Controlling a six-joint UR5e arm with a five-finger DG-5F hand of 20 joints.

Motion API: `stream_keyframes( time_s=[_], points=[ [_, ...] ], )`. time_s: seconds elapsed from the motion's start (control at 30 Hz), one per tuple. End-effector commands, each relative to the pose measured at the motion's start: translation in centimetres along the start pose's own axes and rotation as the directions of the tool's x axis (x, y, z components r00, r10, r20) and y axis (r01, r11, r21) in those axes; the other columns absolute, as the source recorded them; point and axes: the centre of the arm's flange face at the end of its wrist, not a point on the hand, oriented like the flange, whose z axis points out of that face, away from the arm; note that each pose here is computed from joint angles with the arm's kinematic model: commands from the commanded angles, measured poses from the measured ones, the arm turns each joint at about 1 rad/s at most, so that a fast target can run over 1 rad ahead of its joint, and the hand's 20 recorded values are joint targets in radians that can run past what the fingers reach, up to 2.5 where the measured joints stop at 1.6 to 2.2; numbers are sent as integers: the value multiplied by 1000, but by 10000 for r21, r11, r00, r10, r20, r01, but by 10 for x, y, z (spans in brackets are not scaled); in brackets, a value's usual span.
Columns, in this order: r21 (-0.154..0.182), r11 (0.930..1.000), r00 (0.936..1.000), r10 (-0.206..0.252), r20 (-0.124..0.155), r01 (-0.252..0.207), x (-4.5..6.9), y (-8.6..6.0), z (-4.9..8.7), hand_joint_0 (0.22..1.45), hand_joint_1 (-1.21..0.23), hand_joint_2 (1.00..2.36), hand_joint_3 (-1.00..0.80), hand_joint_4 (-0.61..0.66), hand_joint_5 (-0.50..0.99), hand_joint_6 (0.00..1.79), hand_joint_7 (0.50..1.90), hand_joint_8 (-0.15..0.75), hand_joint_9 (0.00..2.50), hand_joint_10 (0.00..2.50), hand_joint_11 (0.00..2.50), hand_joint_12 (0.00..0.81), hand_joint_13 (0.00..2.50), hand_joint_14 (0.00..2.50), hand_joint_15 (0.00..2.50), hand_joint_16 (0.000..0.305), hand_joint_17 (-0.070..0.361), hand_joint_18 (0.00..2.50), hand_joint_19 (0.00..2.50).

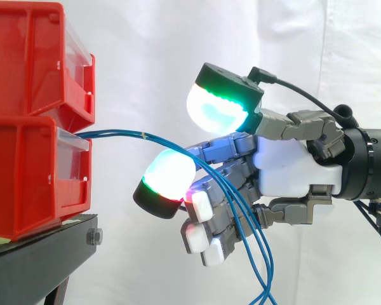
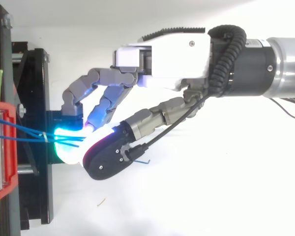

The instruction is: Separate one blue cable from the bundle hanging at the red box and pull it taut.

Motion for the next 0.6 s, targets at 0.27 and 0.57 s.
stream_keyframes(
  time_s=[0.27, 0.57],
  points=[
    [59, 10000, 9997, -18, 241, 16, -2, -1, 0, 610, -728, 1007, -138, 161, -167, 915, 973, 395, 949, 15, 698, 391, 988, 13, 447, 45, 102, 932, 309],
    [63, 10000, 9994, -35, 334, 33, -5, -2, 0, 575, -586, 1000, -500, 158, -162, 912, 1001, 352, 976, 18, 730, 351, 970, 17, 485, 37, 84, 863, 387]
  ],
)
